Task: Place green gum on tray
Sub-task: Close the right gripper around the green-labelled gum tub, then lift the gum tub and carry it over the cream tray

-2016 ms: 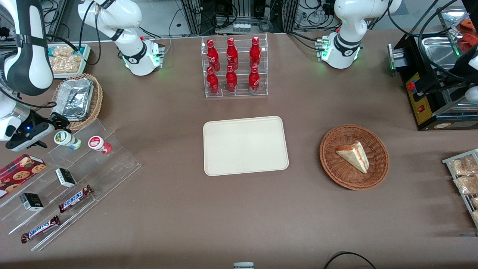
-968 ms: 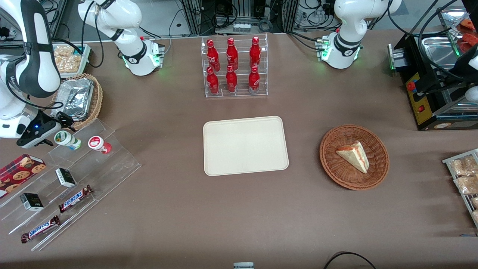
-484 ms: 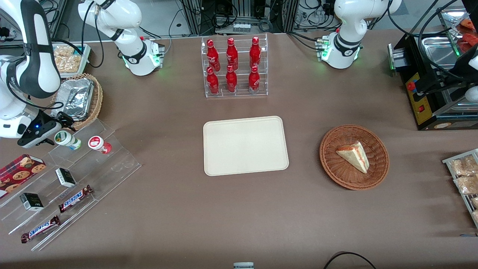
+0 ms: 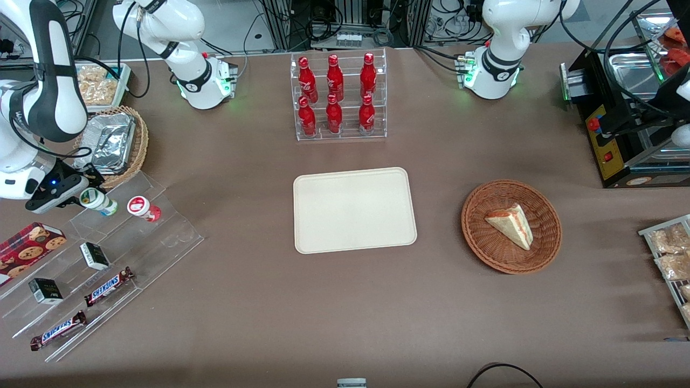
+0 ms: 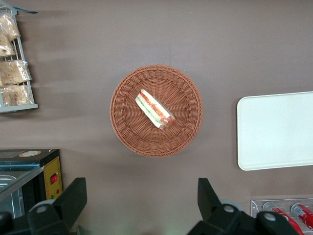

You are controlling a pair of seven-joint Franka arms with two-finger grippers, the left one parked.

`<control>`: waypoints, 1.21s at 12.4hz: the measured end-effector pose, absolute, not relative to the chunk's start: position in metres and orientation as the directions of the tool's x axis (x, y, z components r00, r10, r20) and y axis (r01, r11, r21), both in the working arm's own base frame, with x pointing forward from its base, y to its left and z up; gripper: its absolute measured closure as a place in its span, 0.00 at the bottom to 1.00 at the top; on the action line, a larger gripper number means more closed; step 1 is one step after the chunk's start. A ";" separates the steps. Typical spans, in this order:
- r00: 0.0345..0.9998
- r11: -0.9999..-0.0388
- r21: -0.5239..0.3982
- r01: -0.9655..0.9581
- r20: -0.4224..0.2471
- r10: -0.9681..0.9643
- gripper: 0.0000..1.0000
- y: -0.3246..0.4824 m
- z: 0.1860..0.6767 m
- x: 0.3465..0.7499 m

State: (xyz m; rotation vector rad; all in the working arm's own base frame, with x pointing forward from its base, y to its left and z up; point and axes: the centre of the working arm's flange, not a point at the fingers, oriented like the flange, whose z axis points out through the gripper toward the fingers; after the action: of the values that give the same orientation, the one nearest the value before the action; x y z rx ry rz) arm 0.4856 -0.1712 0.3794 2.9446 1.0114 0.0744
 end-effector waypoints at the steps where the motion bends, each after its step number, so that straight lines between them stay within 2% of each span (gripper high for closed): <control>1: 0.784 -0.784 0.043 0.619 0.037 0.620 0.41 -0.168 0.383 0.488; 5: 0.768 -0.768 0.007 0.641 0.016 0.641 0.41 -0.139 0.443 0.516; 9: 0.807 -0.807 -0.029 0.589 -0.019 0.590 0.41 -0.059 0.511 0.538; 12: 0.849 -0.850 -0.033 0.526 -0.041 0.527 0.41 0.021 0.524 0.540; 15: 0.896 -0.898 -0.031 0.438 -0.062 0.439 0.41 0.108 0.516 0.535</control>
State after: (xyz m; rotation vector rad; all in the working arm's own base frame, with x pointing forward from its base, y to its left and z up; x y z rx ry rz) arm 0.5348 0.1083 0.5155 3.0744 0.7109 -0.1062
